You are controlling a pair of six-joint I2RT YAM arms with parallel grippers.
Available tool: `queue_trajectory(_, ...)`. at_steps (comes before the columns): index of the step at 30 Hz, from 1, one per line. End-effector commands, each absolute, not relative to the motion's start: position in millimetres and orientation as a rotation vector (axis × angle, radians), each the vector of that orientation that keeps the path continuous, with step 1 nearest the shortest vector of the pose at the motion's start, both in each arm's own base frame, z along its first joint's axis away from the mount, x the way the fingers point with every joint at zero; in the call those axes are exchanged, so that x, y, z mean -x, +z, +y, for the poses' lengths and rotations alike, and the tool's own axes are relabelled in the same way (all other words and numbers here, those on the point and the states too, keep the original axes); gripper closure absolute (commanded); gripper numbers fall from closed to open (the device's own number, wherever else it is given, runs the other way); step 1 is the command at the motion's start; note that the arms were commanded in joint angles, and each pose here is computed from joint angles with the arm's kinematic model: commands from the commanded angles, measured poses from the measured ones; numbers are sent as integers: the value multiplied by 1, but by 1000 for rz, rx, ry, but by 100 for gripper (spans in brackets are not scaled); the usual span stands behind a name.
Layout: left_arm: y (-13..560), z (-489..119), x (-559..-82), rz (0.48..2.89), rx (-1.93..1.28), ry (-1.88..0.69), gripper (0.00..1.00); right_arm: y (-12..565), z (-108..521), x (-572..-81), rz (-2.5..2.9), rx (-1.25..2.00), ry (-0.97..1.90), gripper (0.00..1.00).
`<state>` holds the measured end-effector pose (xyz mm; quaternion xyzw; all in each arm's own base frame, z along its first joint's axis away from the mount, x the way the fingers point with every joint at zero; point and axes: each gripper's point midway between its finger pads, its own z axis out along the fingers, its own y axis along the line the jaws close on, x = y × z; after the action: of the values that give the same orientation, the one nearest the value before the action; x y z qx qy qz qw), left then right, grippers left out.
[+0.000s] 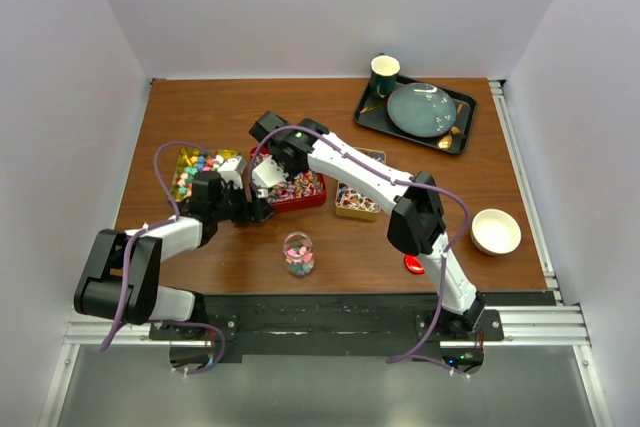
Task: Pack the candies
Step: Scoop the fake candies from the storage box.
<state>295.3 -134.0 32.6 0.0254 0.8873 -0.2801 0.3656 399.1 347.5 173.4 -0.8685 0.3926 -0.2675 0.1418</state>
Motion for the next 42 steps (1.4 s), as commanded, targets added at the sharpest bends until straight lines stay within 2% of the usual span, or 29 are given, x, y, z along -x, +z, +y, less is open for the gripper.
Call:
queue_trajectory(1, 18, -128, -282, 2337, -21, -718, 25, 207, 348, -394, 1112, 2463, -704, 100)
queue_trajectory(6, 18, -130, -281, 2335, -36, -727, 25, 219, 335, -421, 1137, 2405, -745, 100)
queue_trajectory(13, 18, -131, -281, 2333, -43, -737, 25, 201, 331, -444, 1159, 2396, -791, 100)
queue_trajectory(23, 18, -132, -281, 2329, -51, -747, 26, 170, 330, -447, 1124, 2481, -790, 100)
queue_trajectory(33, 21, -139, -278, 2300, -100, -802, 26, 149, 311, -416, 1149, 2610, -553, 100)
queue_trajectory(42, 21, -146, -277, 2289, -142, -852, 27, 115, 299, -413, 1150, 2657, -333, 100)
